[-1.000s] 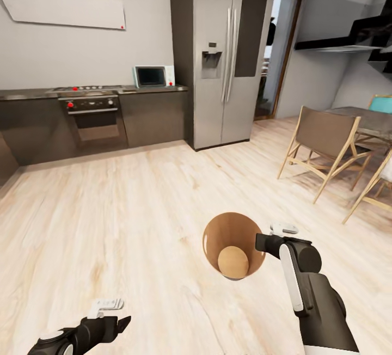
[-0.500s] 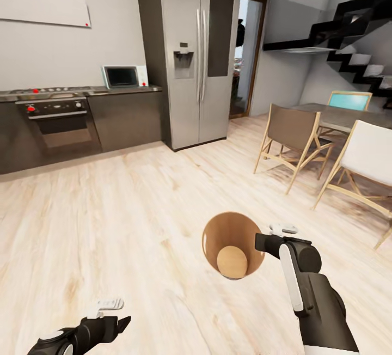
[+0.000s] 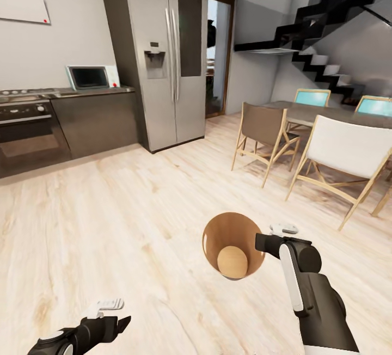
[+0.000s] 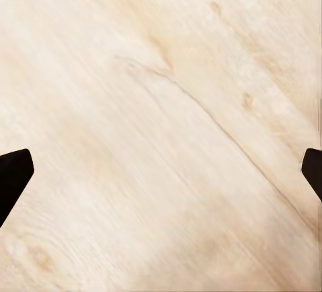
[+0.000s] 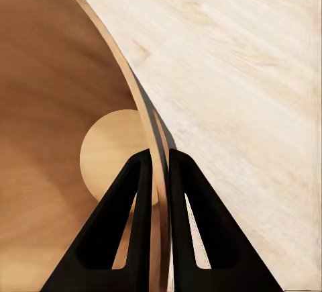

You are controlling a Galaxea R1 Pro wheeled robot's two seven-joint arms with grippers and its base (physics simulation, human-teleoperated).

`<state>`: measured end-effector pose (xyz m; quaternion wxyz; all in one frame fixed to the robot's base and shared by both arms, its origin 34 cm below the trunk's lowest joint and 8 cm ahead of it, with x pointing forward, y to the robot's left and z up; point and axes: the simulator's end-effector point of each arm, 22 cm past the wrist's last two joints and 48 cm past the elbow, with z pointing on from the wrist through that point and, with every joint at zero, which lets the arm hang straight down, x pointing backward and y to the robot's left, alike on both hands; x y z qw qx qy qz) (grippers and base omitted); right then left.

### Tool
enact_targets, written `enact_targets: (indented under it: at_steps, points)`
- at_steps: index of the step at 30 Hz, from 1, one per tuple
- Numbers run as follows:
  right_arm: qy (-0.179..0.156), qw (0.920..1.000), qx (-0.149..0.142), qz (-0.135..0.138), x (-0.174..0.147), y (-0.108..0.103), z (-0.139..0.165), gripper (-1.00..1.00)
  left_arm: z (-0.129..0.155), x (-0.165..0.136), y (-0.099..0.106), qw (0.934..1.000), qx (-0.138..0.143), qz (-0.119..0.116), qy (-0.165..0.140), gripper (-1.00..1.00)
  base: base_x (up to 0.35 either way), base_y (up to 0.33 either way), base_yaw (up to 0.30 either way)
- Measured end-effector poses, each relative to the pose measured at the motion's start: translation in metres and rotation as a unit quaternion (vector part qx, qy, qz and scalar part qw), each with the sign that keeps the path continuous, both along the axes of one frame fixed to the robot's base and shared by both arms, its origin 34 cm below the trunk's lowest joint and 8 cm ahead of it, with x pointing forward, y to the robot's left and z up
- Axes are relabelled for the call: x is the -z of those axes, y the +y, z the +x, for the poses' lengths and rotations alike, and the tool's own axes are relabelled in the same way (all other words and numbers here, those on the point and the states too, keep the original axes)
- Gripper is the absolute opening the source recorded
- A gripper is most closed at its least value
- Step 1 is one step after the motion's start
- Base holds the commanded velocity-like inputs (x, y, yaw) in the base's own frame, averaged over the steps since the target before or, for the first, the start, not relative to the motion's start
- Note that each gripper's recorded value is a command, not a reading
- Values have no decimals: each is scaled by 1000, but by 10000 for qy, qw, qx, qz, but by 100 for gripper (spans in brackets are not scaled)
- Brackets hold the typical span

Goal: Put the three can of soda from the living room inside the tash can in the kitchen.

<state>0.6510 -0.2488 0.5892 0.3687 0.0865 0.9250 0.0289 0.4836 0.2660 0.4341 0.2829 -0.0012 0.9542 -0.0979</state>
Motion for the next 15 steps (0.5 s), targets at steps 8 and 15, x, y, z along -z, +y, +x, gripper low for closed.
enact_targets:
  at_steps: [8, 15]
  points:
    - [7, 10000, 3, -13, 0, 0, 0, -100, 0, 0, 0, 10000, 6, -1, 0, 100, 0, 0, -284]
    - [10, 10000, 4, -18, 1, -1, 0, -100, 0, 0, -1, 10000, 7, -1, 1, 100, 0, 0, -284]
